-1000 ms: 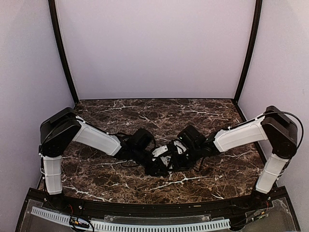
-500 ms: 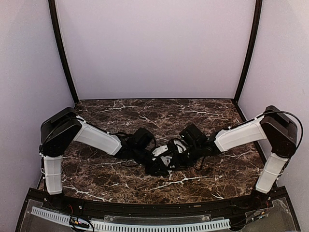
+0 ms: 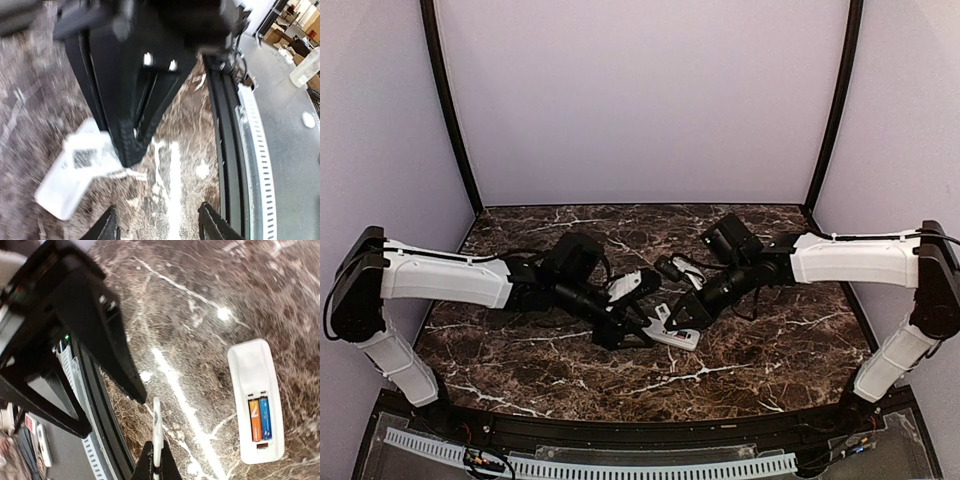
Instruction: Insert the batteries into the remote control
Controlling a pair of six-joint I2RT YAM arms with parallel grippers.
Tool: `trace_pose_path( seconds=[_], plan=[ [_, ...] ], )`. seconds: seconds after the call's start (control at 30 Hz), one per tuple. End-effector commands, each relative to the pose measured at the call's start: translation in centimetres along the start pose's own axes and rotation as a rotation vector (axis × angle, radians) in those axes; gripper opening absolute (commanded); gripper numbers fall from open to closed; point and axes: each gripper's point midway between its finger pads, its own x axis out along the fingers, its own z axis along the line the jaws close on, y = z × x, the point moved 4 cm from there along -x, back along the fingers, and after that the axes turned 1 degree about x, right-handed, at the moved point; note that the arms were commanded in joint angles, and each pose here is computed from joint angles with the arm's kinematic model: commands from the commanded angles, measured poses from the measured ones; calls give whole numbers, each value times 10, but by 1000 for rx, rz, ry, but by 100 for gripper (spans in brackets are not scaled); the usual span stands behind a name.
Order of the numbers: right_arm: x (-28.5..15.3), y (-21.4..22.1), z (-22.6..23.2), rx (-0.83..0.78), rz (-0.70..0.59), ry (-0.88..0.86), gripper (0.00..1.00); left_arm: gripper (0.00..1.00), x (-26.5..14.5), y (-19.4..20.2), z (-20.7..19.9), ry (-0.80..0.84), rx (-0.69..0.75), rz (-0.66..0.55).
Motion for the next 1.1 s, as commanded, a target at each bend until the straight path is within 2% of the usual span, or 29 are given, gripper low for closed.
trace_pose_path(
  seconds=[0.0, 0.17, 0.23, 0.37, 0.53, 0.77, 0.9, 1.07],
  plan=[
    [-22, -2, 31, -269, 26, -101, 0, 58, -32, -22, -11, 44, -5, -44],
    [-37, -11, 52, -439, 0, -127, 0, 62, -51, -46, -14, 56, -17, -64],
    [-43, -13, 62, -503, -19, -140, 0, 61, -53, -49, -14, 56, -19, -55],
    [-47, -14, 75, -586, -41, -147, 0, 51, -55, -60, -15, 65, -32, -88],
    [-46, -17, 78, -613, -34, -121, 0, 47, -55, -75, -19, 122, -49, -141],
    [-43, -18, 77, -630, -21, -99, 0, 46, -55, -78, -30, 177, -39, -147],
    [-42, -21, 80, -650, -27, -107, 0, 36, -51, -77, -26, 152, -47, -134],
    [-38, -22, 80, -659, -14, -107, 0, 31, -47, -81, -25, 160, -53, -144]
  ],
)
